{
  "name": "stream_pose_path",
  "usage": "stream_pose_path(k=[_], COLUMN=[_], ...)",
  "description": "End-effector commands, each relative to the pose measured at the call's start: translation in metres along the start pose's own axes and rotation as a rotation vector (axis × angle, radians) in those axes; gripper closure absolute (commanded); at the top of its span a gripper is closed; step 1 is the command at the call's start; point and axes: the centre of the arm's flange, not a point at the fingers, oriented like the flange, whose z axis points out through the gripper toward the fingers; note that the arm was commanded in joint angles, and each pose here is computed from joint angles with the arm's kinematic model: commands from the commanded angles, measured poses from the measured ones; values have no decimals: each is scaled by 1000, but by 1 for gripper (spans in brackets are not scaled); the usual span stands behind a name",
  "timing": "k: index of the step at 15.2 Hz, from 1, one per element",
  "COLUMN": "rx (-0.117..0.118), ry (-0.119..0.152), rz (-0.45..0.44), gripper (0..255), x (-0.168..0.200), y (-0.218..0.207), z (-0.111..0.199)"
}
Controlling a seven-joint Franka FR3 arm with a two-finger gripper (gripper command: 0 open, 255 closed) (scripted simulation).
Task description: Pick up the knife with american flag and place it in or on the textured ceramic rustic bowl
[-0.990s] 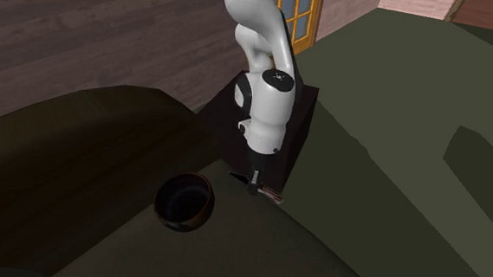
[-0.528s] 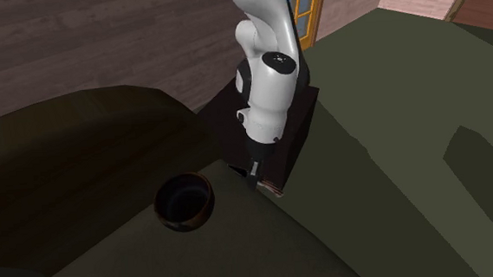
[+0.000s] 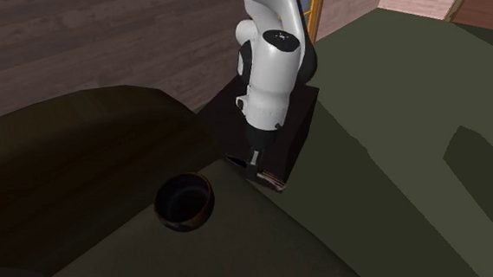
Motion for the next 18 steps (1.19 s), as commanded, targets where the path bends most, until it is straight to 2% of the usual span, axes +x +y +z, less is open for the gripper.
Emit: stream_pose_path(k=[1, 3, 18], rx=[0, 0, 0], ry=[0, 0, 0], rz=[0, 0, 0], gripper=[255, 255, 255], x=[1, 2, 190], y=[-2, -3, -77], z=[-10, -16, 12])
